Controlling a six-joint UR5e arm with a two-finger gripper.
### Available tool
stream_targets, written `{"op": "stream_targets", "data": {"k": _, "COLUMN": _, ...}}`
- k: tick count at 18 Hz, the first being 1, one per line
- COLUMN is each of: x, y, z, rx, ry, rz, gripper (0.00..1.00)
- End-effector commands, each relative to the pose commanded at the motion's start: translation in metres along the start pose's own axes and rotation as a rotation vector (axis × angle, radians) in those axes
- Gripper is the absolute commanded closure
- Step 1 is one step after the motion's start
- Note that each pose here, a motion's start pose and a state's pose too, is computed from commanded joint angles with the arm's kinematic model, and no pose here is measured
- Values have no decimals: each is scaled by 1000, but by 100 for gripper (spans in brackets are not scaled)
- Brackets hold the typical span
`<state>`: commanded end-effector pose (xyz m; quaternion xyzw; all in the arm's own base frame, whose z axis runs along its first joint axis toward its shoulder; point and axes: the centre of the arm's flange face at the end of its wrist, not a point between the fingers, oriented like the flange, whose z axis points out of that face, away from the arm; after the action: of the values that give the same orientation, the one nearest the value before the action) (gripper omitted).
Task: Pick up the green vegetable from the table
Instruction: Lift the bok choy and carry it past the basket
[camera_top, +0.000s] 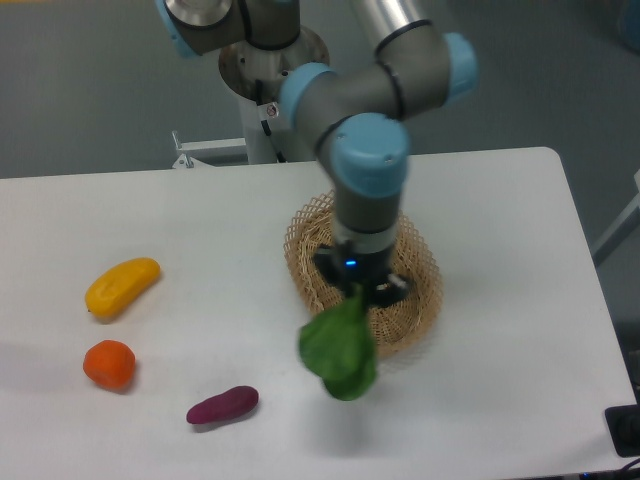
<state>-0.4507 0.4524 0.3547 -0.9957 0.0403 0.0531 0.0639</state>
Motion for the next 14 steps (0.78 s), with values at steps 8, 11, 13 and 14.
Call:
{"op": "stream_targets", "data": {"k": 8, "x": -46, "y": 47, "z": 40, "rx": -109, "ry": 14, "rz": 89, "gripper": 74}}
{"op": "stream_targets", "data": {"k": 11, "x": -51, "y": 47, "z": 46, "rx": -118, "ry": 21, "rz": 99, "gripper": 74}}
{"op": "stream_targets", "data": {"k": 13, "x": -55, "y": 47, "z": 35, "rx": -108, "ry": 6, "rz": 98, "gripper": 75}}
{"op": "stream_targets", "data": {"k": 14, "x": -60, "y": 51, "z": 31, "rx": -107, "ry": -1, "rz": 89, "gripper": 75}}
